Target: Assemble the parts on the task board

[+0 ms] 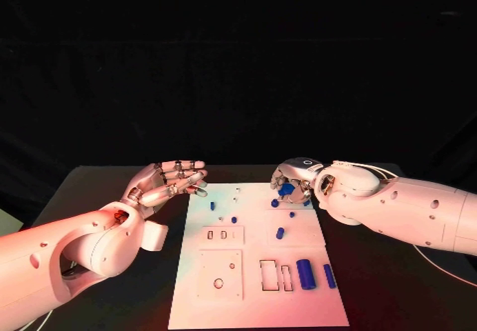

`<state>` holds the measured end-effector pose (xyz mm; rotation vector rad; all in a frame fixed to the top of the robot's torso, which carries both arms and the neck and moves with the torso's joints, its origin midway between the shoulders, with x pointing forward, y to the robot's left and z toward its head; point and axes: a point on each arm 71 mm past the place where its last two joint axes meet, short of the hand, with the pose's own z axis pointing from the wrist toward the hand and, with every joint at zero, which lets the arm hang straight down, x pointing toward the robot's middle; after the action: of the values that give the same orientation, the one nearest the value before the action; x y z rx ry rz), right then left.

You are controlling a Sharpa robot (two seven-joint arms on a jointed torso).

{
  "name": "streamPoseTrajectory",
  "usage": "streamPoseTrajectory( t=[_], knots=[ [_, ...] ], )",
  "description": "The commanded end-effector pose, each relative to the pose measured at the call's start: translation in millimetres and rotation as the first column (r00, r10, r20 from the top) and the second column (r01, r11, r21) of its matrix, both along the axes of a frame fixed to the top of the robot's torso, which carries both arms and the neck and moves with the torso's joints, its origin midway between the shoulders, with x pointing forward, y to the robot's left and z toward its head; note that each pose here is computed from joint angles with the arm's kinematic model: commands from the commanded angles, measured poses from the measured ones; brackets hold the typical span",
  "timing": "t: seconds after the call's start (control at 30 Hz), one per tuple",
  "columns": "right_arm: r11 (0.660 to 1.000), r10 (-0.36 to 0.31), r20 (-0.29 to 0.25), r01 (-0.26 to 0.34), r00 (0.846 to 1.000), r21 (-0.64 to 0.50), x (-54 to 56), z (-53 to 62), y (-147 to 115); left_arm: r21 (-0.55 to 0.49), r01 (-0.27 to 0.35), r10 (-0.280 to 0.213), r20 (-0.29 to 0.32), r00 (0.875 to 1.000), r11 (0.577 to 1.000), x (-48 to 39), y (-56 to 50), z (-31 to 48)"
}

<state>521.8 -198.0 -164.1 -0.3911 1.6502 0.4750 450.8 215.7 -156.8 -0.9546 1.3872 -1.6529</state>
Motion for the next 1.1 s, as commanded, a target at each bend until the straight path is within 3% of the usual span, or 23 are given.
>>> streamPoseTrajectory(
  t=[0.03, 1.1],
  knots=[
    [0.999, 0.008, -0.019, -0.009, 1.0, -0.046, -0.9, -4.8, 0.6, -0.011, 0.018, -0.018, 0.003, 1.0, 1.0, -0.2, -0.8, 2.1],
    [0.997, 0.0, -0.051, -0.004, 0.999, -0.073, 1.2, -19.9, 3.7, -0.008, 0.01, -0.01, 0.009, 1.0, 1.0, 2.3, 3.0, 3.9]
  ],
)
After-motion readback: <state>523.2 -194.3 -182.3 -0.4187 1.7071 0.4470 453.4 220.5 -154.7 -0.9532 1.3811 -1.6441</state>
